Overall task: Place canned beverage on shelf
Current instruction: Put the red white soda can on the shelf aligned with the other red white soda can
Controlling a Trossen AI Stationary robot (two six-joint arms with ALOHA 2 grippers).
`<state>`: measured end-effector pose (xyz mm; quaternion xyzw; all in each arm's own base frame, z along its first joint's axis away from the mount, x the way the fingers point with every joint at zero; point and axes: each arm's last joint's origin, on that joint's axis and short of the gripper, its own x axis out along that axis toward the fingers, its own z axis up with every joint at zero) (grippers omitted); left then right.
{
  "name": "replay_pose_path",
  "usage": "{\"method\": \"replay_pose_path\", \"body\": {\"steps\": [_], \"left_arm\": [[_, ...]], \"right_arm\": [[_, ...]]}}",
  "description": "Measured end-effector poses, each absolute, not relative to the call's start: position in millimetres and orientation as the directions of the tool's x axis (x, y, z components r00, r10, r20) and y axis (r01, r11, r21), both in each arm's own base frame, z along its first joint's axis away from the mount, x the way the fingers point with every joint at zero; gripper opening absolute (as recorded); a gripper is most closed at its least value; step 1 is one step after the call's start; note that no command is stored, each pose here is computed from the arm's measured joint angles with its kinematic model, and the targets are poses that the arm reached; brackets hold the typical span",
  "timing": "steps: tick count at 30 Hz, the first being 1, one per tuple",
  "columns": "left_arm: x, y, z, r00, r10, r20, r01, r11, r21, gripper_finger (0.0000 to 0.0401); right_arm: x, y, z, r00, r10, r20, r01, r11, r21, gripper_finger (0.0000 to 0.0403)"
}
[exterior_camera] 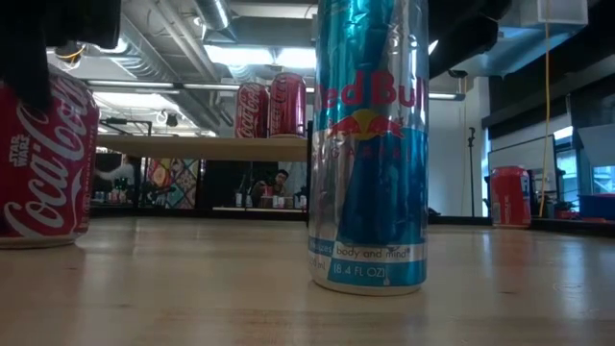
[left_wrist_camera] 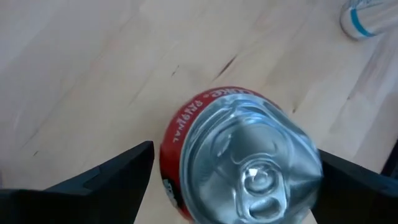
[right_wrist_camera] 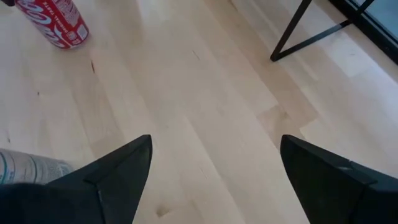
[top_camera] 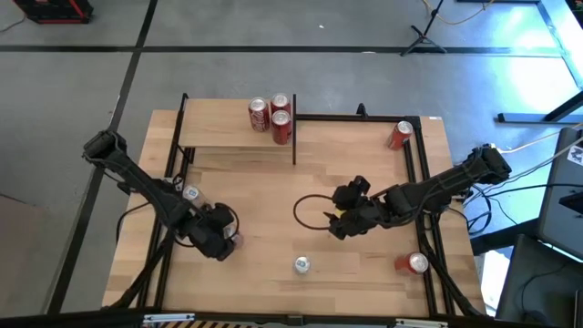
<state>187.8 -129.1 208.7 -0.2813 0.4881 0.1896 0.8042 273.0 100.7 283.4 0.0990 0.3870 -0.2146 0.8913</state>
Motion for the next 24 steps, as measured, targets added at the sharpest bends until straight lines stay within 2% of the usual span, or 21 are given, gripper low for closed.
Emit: {"method": "replay_pose_path", "body": {"steps": [3, 7, 15, 24], "left_arm": [[188, -127, 206, 0.445, 0.034, -0.895, -0.570, 0.781, -0.253, 0.0338], [193, -124, 213, 0.447, 0.033, -0.894, -0.535, 0.811, -0.237, 0.0279], [220, -108, 275, 0.504, -0.006, -0.864, -0.488, 0.823, -0.290, 0.0276], [231, -45, 364, 0.552, 0.149, -0.821, -0.550, 0.805, -0.223, 0.0276]], "right_arm": [[273, 101, 283, 0.607, -0.307, -0.733, 0.447, 0.894, -0.004, 0.0346], [268, 99, 289, 0.619, -0.302, -0.725, 0.421, 0.907, -0.018, 0.0346], [230, 76, 334, 0.706, -0.269, -0.655, 0.344, 0.939, -0.016, 0.0346], [178, 26, 377, 0.795, -0.216, -0.566, 0.292, 0.955, 0.045, 0.0346]]}}
